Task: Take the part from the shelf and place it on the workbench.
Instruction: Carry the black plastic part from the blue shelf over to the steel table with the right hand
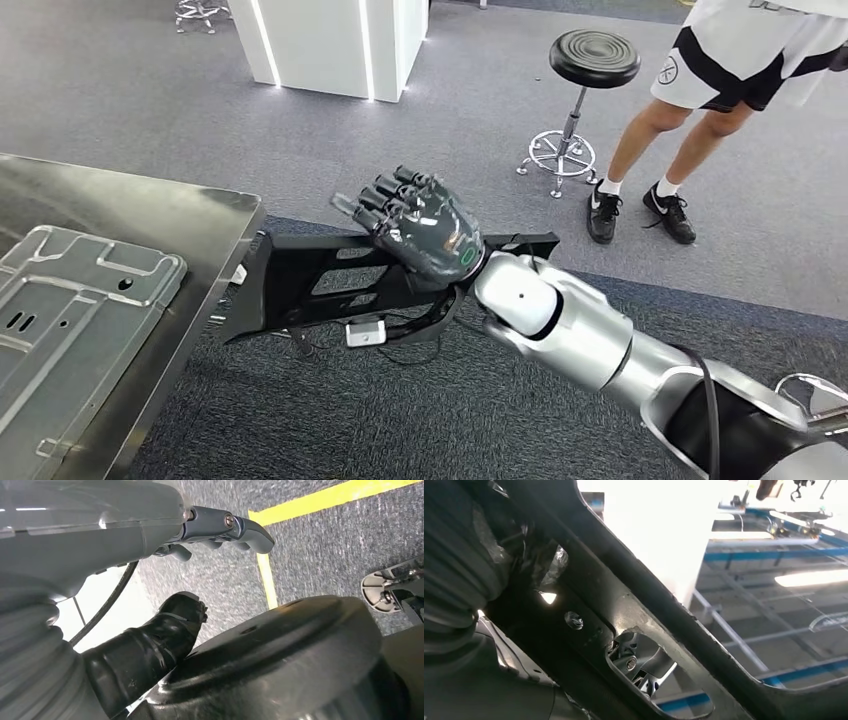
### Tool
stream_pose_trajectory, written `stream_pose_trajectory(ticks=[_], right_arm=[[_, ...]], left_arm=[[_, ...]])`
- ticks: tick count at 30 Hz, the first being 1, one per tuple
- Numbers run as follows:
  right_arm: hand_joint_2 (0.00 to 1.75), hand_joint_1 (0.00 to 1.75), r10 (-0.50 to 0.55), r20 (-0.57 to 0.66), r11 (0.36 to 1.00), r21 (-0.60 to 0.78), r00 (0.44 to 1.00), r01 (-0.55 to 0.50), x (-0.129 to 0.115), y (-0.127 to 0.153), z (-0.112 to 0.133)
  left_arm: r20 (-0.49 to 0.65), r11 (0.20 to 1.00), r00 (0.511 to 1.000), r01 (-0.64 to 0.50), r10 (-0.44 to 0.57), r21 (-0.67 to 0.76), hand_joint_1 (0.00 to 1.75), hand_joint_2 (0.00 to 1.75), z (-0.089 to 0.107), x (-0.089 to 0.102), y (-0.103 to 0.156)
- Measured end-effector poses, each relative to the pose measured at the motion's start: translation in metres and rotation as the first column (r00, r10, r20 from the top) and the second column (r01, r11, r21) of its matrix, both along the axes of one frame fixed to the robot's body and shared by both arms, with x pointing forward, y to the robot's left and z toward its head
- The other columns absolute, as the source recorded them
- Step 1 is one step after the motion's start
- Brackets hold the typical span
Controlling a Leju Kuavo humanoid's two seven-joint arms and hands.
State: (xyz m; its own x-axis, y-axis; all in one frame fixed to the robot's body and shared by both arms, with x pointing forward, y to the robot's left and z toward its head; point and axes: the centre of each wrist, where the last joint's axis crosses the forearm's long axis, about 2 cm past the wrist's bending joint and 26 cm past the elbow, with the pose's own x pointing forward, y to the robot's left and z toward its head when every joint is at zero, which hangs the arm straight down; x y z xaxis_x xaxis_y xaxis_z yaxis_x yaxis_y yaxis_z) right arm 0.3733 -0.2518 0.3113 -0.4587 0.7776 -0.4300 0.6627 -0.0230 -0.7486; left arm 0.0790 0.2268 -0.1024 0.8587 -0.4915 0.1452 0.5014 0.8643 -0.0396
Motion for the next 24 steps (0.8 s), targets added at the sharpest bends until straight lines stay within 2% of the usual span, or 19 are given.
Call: stream_pose_trajectory(ticks=[4, 8, 13, 18, 24], right_arm=[[1.75, 1.75, -0.021, 0.041, 0.999, -0.036, 0.999, 0.022, 0.01, -0.019, 0.033], [1.75, 1.75, -0.031, 0.079, 0.998, -0.043, 0.996, 0.035, 0.014, -0.026, 0.054], [1.75, 1.75, -0.044, 0.099, 0.997, -0.06, 0.994, 0.05, 0.016, -0.031, 0.064], [1.75, 1.75, -0.058, 0.125, 0.994, -0.082, 0.991, 0.069, 0.018, -0.038, 0.08], [1.75, 1.75, -0.072, 0.118, 0.989, -0.119, 0.99, 0.086, 0.019, -0.042, 0.086]], left_arm=[[-0.004, 1.0, 1.0, -0.006, 0.006, -0.002, 0.0, 1.75, 0.0, 0.0, 0.0], [-0.014, 1.0, 1.0, -0.007, 0.007, 0.002, 0.0, 1.75, -0.001, -0.003, 0.001], [-0.005, 1.0, 1.0, -0.008, 0.008, 0.005, 0.0, 1.75, -0.001, -0.005, 0.002], [0.05, 1.0, 0.999, -0.016, 0.016, -0.002, 0.0, 1.75, -0.004, -0.019, 0.005], [0.052, 1.0, 0.998, -0.018, 0.018, -0.005, 0.0, 1.75, -0.005, -0.025, 0.005]])
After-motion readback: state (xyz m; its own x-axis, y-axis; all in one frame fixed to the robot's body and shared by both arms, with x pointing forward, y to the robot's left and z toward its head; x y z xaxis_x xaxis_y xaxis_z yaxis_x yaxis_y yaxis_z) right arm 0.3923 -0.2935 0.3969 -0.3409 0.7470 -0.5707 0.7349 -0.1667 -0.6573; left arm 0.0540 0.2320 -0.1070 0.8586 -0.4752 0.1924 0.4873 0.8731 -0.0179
